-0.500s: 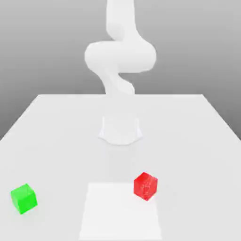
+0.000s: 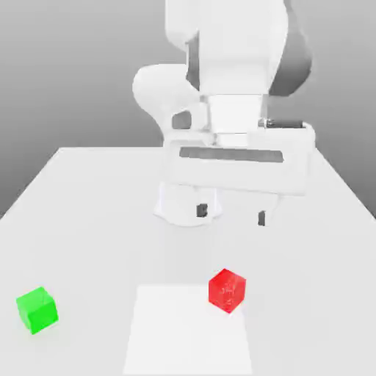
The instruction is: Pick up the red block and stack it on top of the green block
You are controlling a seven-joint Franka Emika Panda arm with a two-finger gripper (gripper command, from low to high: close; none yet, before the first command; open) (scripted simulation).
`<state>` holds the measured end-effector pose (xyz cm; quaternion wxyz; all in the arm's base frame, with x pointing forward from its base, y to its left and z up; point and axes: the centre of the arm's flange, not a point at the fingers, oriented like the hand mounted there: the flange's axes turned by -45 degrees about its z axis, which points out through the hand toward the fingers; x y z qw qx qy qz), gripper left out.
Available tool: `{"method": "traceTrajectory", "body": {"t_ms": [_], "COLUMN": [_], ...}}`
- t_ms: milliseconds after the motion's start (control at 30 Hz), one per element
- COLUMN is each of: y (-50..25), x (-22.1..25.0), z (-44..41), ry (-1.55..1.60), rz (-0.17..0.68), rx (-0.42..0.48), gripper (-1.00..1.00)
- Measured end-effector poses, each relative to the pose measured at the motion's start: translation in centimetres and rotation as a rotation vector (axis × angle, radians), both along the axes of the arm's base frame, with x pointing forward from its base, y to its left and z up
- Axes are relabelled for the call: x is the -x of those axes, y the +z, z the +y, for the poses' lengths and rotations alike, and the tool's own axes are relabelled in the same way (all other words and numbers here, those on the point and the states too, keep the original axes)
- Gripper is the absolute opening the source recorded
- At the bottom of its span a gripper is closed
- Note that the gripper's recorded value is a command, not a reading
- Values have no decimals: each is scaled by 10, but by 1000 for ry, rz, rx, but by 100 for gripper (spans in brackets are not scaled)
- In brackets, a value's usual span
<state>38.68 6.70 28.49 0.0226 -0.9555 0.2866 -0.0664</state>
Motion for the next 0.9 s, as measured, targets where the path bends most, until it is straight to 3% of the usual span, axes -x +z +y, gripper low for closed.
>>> {"method": "traceTrajectory", "body": {"t_ms": [100, 300, 333, 567, 800, 900], "y": [-70, -131, -138, -138, -83, -70], "x": [33, 42, 42, 42, 42, 16], "z": [5, 7, 7, 7, 8, -50], "ry": [-101, -124, -123, -123, -120, -199], "rz": [115, 139, 140, 138, 138, 140], "rx": [-3, -5, -5, -5, -2, -17], "gripper": [0, 0, -100, -100, -100, -100]}}
